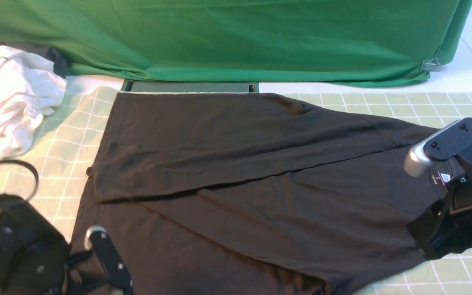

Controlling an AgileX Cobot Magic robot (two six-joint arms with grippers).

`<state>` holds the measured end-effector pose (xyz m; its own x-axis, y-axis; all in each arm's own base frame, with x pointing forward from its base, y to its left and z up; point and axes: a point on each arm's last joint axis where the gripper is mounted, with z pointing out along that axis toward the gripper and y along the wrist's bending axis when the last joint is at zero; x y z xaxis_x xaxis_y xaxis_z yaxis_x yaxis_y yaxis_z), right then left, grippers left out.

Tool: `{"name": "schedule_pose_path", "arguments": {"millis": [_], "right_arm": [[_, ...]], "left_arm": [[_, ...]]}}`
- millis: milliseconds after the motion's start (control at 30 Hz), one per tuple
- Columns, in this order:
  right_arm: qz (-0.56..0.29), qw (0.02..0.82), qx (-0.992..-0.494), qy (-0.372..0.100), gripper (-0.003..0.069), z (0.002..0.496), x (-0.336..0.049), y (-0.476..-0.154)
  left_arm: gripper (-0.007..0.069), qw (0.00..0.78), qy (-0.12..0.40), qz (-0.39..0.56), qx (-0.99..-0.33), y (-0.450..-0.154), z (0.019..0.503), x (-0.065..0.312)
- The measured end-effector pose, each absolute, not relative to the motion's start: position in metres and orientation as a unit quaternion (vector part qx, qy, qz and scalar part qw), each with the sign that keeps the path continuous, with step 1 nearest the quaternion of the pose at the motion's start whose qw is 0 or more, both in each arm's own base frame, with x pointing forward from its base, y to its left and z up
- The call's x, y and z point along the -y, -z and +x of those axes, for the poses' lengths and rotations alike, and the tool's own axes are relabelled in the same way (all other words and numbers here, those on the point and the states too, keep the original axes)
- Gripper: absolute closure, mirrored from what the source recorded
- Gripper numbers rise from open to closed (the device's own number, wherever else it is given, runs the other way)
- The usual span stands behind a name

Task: Fold a long-sleeved shirt over a green coffee tablecloth.
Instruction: 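Grasp the near edge of the shirt at its hem and shoulder corners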

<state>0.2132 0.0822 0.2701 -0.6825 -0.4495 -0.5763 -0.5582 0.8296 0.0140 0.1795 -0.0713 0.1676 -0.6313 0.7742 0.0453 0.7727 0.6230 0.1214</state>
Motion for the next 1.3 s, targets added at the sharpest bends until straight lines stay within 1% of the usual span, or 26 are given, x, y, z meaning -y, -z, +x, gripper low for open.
{"name": "schedule_pose_path", "arguments": {"millis": [100,133,167,333,400,467,500,533,633,667,700,733,767,833,867,933,967,1000,1033,1100,1167,1300], "right_arm": [[-0.29,0.288,-0.908,-0.091,0.0499,0.213,-0.082,-0.27],[-0.29,0.288,-0.908,-0.091,0.05,0.213,-0.082,-0.27],[-0.304,0.289,-0.904,-0.086,0.051,0.213,-0.082,-0.27],[-0.354,0.291,-0.886,-0.071,0.0543,0.213,-0.082,-0.27],[-0.366,0.292,-0.881,-0.066,0.0544,0.213,-0.082,-0.27],[-0.39,0.291,-0.873,-0.048,0.0533,0.213,-0.08,-0.269],[-0.414,0.288,-0.863,-0.019,0.0496,0.214,-0.077,-0.269],[-0.425,0.286,-0.859,-0.005,0.0458,0.215,-0.075,-0.268],[-0.477,0.265,-0.833,0.09,0.023,0.22,-0.062,-0.266],[-0.489,0.257,-0.825,0.121,0.0174,0.223,-0.058,-0.265],[-0.494,0.252,-0.82,0.139,0.0137,0.225,-0.055,-0.265],[-0.5,0.245,-0.814,0.165,0.0085,0.229,-0.052,-0.263],[-0.505,0.237,-0.808,0.189,0.0064,0.235,-0.05,-0.259],[-0.513,0.222,-0.802,0.209,0.0069,0.245,-0.049,-0.249],[-0.518,0.213,-0.801,0.211,0.0089,0.25,-0.05,-0.242],[-0.526,0.197,-0.8,0.209,0.0134,0.258,-0.052,-0.229],[-0.532,0.183,-0.801,0.205,0.0174,0.263,-0.054,-0.218],[-0.534,0.178,-0.801,0.203,0.018,0.265,-0.055,-0.214],[-0.539,0.162,-0.803,0.198,0.0211,0.269,-0.056,-0.203],[-0.545,0.133,-0.806,0.189,0.0251,0.273,-0.057,-0.185],[-0.55,0.102,-0.809,0.183,0.0272,0.275,-0.057,-0.17],[-0.557,0.051,-0.809,0.179,0.0282,0.275,-0.055,-0.151]], "left_arm": [[0.0615,0.042,-0.067,0.403,-0.912,-0.196,0.188,0.074],[0.0629,0.048,-0.068,0.401,-0.912,-0.2,0.189,0.075],[0.0648,0.069,-0.071,0.397,-0.912,-0.214,0.193,0.076],[0.0655,0.142,-0.074,0.375,-0.913,-0.252,0.199,0.077],[0.0655,0.158,-0.075,0.367,-0.914,-0.26,0.199,0.077],[0.0655,0.179,-0.075,0.353,-0.915,-0.269,0.2,0.076],[0.0655,0.198,-0.071,0.336,-0.918,-0.273,0.202,0.075],[0.0655,0.206,-0.067,0.327,-0.92,-0.275,0.202,0.074],[0.0655,0.232,-0.049,0.293,-0.926,-0.278,0.207,0.072],[0.0655,0.238,-0.045,0.284,-0.928,-0.278,0.208,0.07],[0.0655,0.242,-0.044,0.279,-0.928,-0.279,0.209,0.07],[0.0655,0.247,-0.042,0.272,-0.929,-0.279,0.211,0.068],[0.0655,0.255,-0.042,0.265,-0.929,-0.28,0.213,0.065],[0.0655,0.263,-0.039,0.252,-0.931,-0.28,0.216,0.062],[0.0655,0.266,-0.036,0.245,-0.932,-0.281,0.217,0.06],[0.0655,0.272,-0.03,0.235,-0.933,-0.281,0.218,0.059],[0.0655,0.275,-0.026,0.232,-0.933,-0.281,0.218,0.059],[0.0655,0.276,-0.026,0.232,-0.932,-0.282,0.219,0.059],[0.0655,0.279,-0.025,0.229,-0.932,-0.282,0.219,0.059],[0.0655,0.281,-0.023,0.228,-0.932,-0.282,0.219,0.059],[0.0655,0.283,-0.024,0.227,-0.931,-0.283,0.219,0.058],[0.0655,0.286,-0.021,0.225,-0.931,-0.284,0.219,0.059]]}}
